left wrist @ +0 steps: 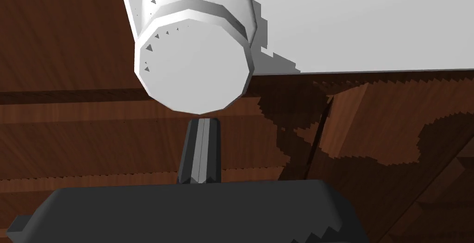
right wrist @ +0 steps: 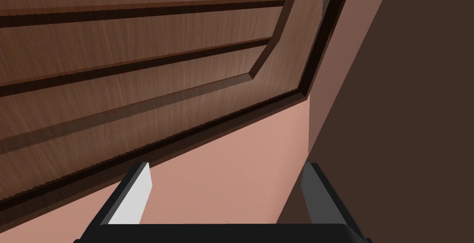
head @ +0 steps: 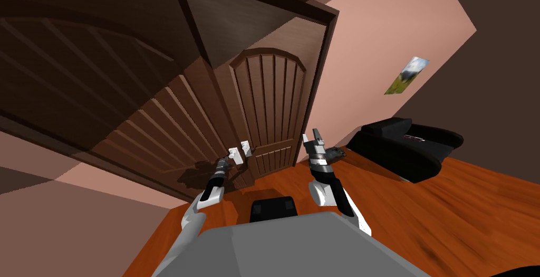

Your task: Pull the door open

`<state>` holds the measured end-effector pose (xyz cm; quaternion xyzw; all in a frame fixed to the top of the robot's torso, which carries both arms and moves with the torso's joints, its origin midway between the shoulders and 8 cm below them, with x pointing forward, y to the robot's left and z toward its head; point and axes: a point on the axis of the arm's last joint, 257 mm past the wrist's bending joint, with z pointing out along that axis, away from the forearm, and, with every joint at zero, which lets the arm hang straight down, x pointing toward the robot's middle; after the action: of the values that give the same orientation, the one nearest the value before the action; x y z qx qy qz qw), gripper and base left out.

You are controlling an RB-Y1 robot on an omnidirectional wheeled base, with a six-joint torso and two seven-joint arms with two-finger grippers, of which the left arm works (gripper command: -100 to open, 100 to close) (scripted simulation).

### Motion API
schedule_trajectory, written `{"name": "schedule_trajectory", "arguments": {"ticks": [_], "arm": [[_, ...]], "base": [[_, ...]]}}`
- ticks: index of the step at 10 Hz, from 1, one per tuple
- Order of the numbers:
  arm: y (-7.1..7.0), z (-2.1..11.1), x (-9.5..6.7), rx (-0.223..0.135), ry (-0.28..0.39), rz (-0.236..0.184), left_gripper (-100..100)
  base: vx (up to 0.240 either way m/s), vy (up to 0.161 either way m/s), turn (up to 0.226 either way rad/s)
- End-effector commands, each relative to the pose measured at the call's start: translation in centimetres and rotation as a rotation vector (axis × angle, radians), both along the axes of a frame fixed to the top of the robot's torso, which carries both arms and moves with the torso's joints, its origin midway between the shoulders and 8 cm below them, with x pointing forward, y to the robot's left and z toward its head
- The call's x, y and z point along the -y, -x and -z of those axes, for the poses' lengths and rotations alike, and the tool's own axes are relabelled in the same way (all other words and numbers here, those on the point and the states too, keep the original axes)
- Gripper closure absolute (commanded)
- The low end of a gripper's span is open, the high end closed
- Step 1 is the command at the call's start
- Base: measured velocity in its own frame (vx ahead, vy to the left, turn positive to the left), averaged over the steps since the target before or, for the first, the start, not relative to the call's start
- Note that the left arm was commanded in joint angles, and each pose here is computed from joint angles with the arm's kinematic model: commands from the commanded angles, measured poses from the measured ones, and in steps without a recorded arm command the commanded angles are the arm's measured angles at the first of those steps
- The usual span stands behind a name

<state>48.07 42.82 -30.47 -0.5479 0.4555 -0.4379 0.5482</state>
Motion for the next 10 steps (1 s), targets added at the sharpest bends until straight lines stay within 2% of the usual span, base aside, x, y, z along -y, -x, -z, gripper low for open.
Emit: {"name": "schedule_trajectory", "arguments": {"ticks": [1, 3, 5, 8, 9, 10], "arm": [[0.6, 0.3, -0.7, -0.01, -0.002, -0.008, -100], [0.7, 0.3, -0.5, -0.009, -0.001, -0.001, -100], [0.5, 0.0, 0.5, -0.002, 0.004, 0.019, -100], [-0.2, -0.8, 2.8, 0.018, 0.016, 0.063, -100], [0.0, -0.7, 2.2, 0.013, 0.013, 0.053, -100], [1.1, 0.3, 0.2, -0.013, 0.005, 0.016, -100]], "base": [[-0.13, 0.036, 0.089], [-0.201, 0.017, 0.03], [-0.19, 0.009, -0.039], [-0.175, -0.088, -0.074], [-0.073, -0.058, -0.012], [0.002, 0.06, 0.198]]}}
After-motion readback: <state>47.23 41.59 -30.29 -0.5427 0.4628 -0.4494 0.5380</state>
